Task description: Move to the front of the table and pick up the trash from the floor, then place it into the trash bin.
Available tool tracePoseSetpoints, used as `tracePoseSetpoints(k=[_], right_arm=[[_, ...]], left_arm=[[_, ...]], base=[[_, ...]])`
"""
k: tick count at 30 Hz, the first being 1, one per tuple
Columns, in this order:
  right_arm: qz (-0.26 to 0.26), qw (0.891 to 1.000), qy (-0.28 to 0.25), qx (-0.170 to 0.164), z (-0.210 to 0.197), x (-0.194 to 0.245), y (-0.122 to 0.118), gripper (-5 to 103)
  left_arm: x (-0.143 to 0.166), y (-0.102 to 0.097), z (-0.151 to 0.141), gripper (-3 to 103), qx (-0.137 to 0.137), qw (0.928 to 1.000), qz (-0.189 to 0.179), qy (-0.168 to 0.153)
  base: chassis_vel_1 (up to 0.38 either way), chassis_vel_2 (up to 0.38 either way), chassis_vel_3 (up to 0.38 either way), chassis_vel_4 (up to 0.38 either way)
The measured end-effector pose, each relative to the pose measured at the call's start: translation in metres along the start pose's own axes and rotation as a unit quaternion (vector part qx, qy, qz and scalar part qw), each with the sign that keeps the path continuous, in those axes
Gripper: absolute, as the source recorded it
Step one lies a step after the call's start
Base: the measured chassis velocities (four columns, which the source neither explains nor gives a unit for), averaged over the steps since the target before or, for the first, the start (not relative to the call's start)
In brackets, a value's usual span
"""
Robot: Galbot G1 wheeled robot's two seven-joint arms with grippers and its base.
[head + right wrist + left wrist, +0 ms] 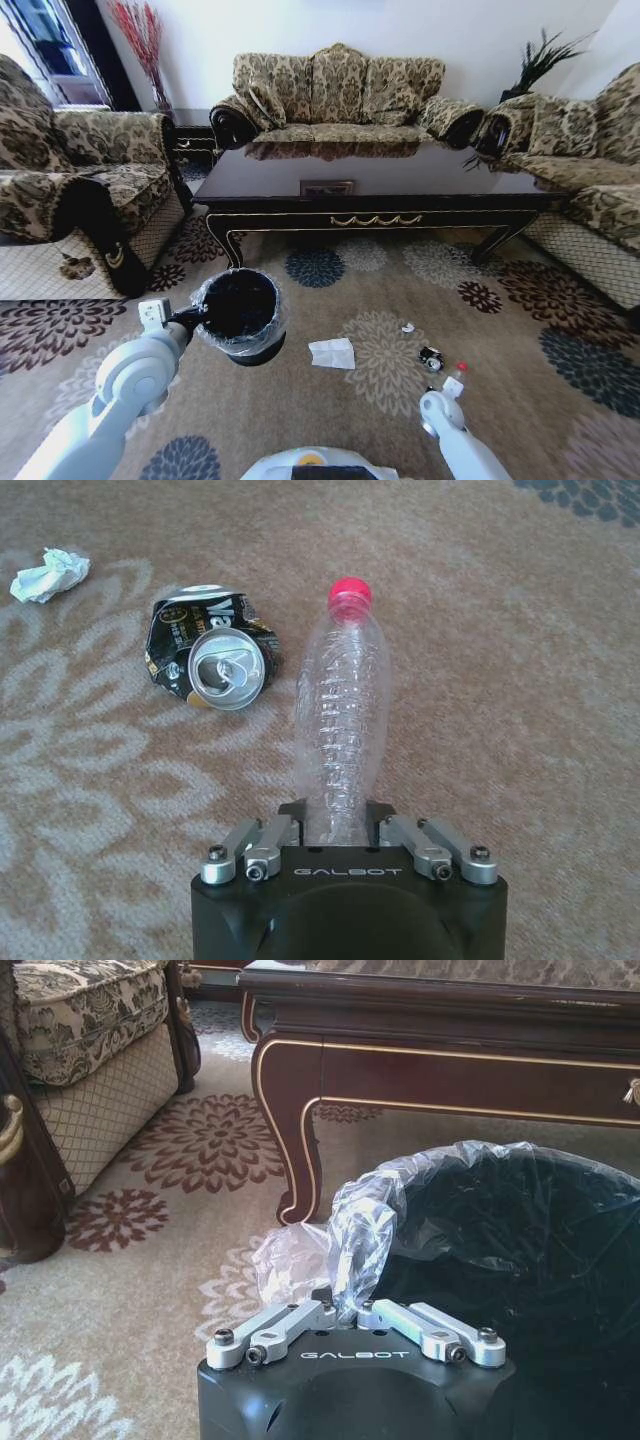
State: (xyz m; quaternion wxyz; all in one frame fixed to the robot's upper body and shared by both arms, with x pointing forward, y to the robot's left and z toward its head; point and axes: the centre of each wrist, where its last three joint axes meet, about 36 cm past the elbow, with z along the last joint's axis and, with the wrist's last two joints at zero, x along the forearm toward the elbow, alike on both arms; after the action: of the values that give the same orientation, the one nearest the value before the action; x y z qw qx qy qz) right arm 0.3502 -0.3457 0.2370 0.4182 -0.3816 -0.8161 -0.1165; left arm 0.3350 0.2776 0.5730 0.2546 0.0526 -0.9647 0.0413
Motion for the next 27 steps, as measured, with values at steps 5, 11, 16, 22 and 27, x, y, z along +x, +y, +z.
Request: tracePoseSetpoints(k=[5, 11, 16, 22, 27], right_arm=[[0.001, 1.000, -0.002, 0.000, 0.003, 0.003, -0.005, 19], [-0.016, 0.997, -0.070, 0.026, 0.000, 0.022, -0.021, 19], [-0.089, 0.984, -0.152, 0.032, -0.028, 0.080, -0.030, 19], [-0.165, 0.961, -0.220, 0.021, -0.044, 0.133, -0.032, 19], [-0.265, 0.920, -0.289, 0.005, -0.051, 0.181, -0.029, 19]], left_arm=[[0.001, -0.001, 0.001, 4, 0.002, 1.0000, 0.001, 0.002], [0.002, -0.002, 0.004, 4, 0.004, 1.0000, 0.004, 0.005], [0.004, -0.007, 0.010, 4, 0.008, 0.9998, 0.012, 0.011], [0.005, -0.015, 0.027, 4, 0.007, 0.9995, 0.016, 0.025], [0.005, -0.022, 0.040, 4, 0.009, 0.9988, 0.027, 0.040]], base=[[0.000, 0.000, 0.000, 0.000], [0.000, 0.000, 0.000, 0.000], [0.000, 0.000, 0.000, 0.000], [0.000, 0.000, 0.000, 0.000], [0.000, 0.000, 0.000, 0.000]])
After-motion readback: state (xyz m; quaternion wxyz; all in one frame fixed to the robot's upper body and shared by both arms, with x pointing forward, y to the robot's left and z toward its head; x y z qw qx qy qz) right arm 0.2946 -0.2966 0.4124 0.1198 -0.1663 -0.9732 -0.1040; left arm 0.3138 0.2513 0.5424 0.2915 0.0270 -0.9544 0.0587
